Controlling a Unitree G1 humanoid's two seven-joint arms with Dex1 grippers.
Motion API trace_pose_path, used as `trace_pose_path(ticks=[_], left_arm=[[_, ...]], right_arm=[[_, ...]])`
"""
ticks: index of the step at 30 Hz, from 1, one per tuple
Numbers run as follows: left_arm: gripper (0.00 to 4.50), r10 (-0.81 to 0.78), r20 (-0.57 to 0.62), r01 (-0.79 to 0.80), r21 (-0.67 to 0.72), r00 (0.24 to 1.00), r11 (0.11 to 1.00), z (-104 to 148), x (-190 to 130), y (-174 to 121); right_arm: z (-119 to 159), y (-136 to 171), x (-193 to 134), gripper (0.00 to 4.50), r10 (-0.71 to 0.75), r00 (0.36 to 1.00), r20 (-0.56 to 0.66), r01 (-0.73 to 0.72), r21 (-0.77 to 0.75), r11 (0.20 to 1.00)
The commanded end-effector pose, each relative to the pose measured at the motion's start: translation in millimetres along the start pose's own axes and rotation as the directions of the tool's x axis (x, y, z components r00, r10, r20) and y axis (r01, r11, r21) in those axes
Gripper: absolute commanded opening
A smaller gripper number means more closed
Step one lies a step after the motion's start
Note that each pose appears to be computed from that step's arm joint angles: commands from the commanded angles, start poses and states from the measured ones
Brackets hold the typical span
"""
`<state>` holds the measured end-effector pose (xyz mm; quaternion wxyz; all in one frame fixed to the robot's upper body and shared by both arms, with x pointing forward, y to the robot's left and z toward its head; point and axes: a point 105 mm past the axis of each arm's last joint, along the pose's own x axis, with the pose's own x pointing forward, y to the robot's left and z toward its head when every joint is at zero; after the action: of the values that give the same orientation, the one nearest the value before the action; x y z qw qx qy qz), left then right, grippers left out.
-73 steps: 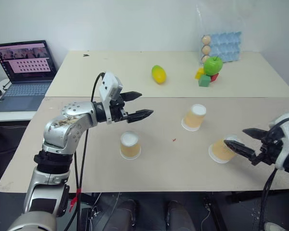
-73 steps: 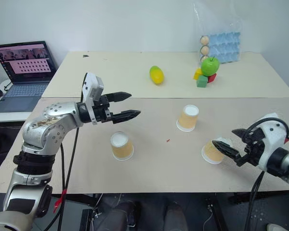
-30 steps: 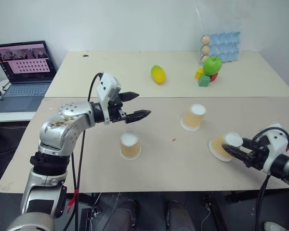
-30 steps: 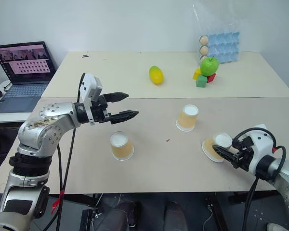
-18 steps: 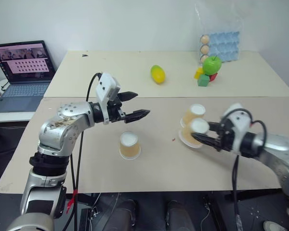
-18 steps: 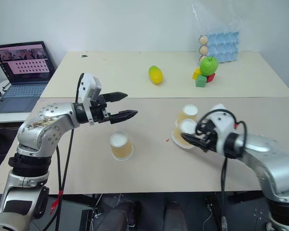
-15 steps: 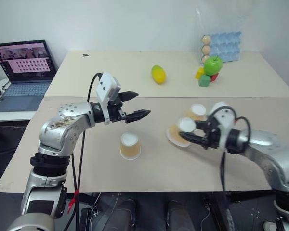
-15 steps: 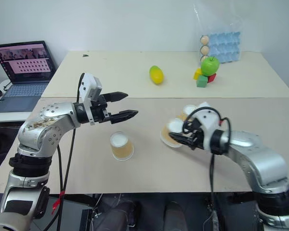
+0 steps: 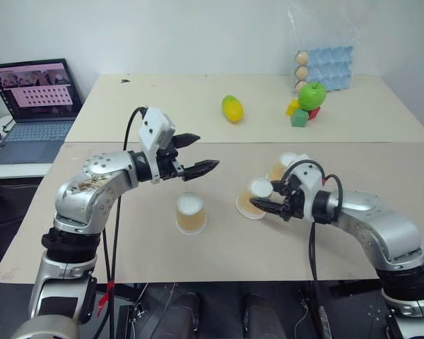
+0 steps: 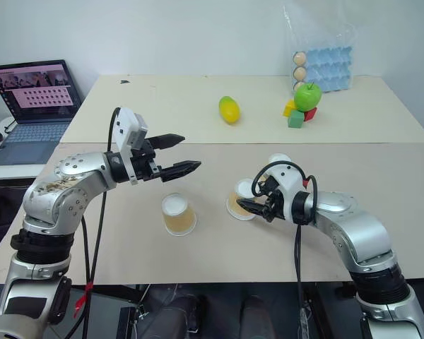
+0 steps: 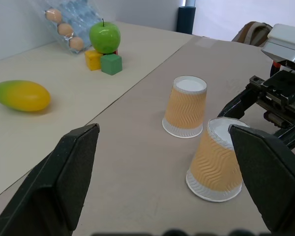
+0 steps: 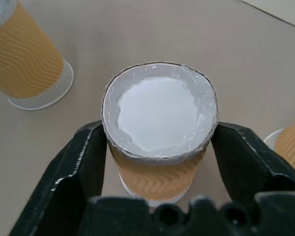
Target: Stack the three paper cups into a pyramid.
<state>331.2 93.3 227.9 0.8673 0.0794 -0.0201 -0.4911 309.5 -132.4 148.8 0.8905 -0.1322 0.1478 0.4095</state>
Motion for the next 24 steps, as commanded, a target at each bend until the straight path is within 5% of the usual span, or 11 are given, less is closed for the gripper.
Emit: trace_pose_path(ticks=[1, 4, 13, 24], left_arm=[[4.50, 0.002, 0.037, -0.003, 0.027, 0.999, 1.000, 12.1, -2.6, -0.9], [4.50, -0.005, 0.039, 0.004, 0.023, 0.999, 1.000, 11.8, -1.1, -2.4], [4.50, -0.008, 0.045, 0.007, 0.017, 0.999, 1.000, 10.8, 1.3, -1.7], [4.50, -0.009, 0.051, 0.008, 0.014, 0.999, 1.000, 10.5, 4.5, -3.2]], right_arm=[[17.9, -0.9, -4.1, 4.48, -0.006, 0.997, 0.074, 0.009, -0.032, 0.999], [26.1, -1.9, -8.5, 4.48, -0.005, 0.994, 0.107, 0.006, -0.012, 1.000], [34.0, -20.7, -99.5, 4.48, -0.007, 0.997, 0.080, 0.006, 0.006, 1.000], [-3.5, -81.2, -72.0, 4.48, -0.270, 0.961, 0.061, 0.272, -0.040, 0.961]])
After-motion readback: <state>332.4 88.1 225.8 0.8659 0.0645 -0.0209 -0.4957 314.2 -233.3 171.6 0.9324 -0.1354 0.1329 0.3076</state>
